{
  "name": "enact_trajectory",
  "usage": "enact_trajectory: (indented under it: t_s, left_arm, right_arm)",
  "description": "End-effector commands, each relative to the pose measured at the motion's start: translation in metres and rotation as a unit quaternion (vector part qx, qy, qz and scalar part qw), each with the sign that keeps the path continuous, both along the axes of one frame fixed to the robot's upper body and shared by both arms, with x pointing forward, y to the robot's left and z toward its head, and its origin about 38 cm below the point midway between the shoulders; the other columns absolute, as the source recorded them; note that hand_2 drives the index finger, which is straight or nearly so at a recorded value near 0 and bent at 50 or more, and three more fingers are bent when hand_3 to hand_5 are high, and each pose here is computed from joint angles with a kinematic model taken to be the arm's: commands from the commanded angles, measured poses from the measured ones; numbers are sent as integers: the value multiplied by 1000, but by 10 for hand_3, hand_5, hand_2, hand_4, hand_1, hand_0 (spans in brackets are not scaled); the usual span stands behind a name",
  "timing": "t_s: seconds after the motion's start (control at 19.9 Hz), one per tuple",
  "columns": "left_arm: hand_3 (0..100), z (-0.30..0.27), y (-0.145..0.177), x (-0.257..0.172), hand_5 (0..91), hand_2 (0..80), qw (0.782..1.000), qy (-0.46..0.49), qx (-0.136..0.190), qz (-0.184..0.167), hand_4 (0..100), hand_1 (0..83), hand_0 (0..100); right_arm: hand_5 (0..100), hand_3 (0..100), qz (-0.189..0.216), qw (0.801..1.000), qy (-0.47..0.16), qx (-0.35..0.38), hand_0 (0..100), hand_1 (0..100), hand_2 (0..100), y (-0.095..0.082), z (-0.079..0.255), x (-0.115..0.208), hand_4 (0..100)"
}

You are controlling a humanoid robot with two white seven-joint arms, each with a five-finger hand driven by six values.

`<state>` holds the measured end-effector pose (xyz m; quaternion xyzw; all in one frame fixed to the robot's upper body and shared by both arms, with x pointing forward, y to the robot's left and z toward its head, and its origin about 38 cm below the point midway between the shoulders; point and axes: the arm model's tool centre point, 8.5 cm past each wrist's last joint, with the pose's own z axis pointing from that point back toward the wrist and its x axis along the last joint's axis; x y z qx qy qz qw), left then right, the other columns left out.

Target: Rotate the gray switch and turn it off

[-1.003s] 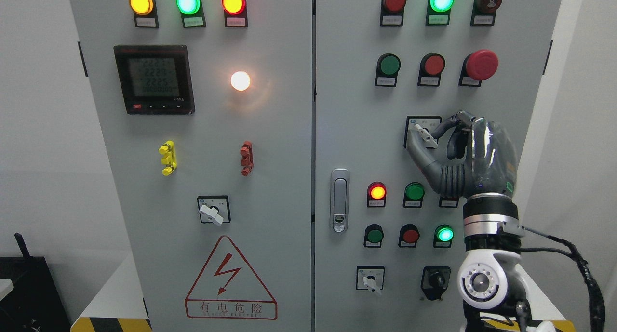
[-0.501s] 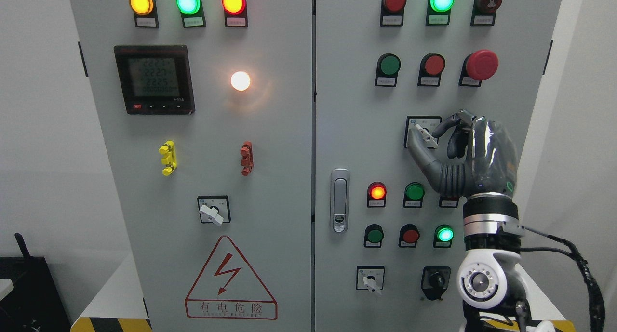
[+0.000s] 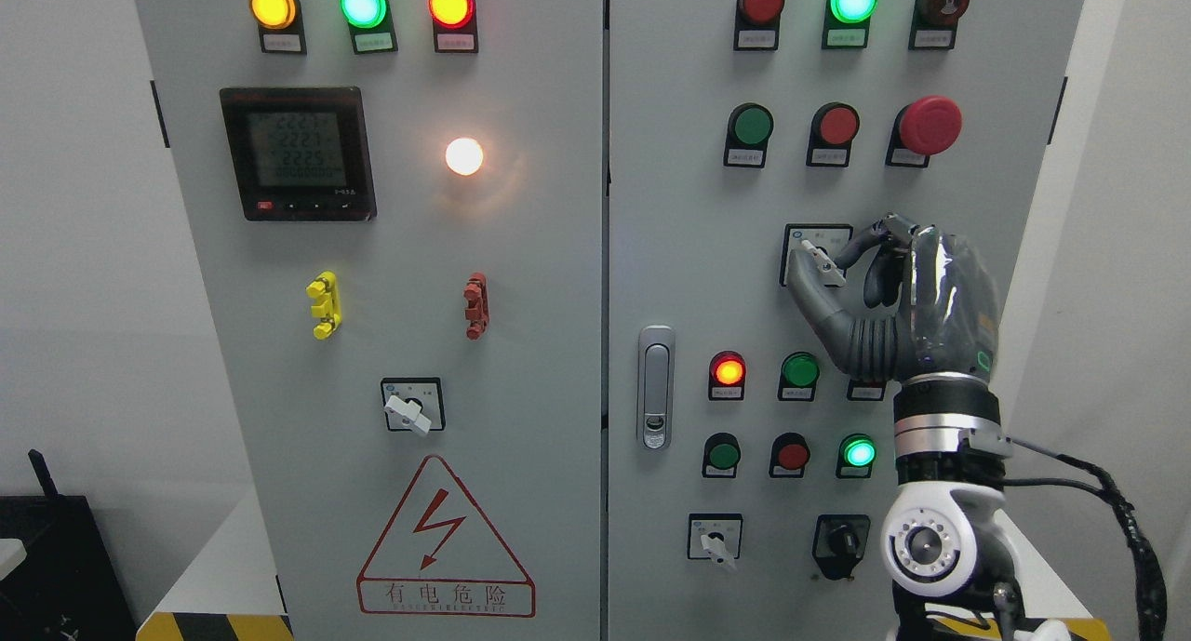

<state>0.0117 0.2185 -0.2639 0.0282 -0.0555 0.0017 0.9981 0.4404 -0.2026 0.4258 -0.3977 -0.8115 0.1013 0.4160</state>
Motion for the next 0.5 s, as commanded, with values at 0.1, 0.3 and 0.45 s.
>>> enact_trajectory:
  t_s: [0.1, 0.3, 0.45]
  left_arm:
    - [0, 0, 0, 14, 0, 0, 1000, -16, -1, 13, 0, 389, 120]
    - [0, 0, 0, 14, 0, 0, 1000, -17, 0, 13, 0, 389, 120]
    - [0, 0, 1, 14, 0, 0, 1000, -17, 0, 13, 0, 389, 120]
  right_arm:
    - [1000, 1000, -2, 1000, 5, 2, 230, 523, 638, 1, -1, 1, 1000]
    - [1000, 1000, -1, 1000, 4, 2, 238, 524, 643, 1, 0, 1, 1000]
    - [1000, 1000, -1, 1000, 5, 2, 242, 523, 644, 1, -1, 1, 1000]
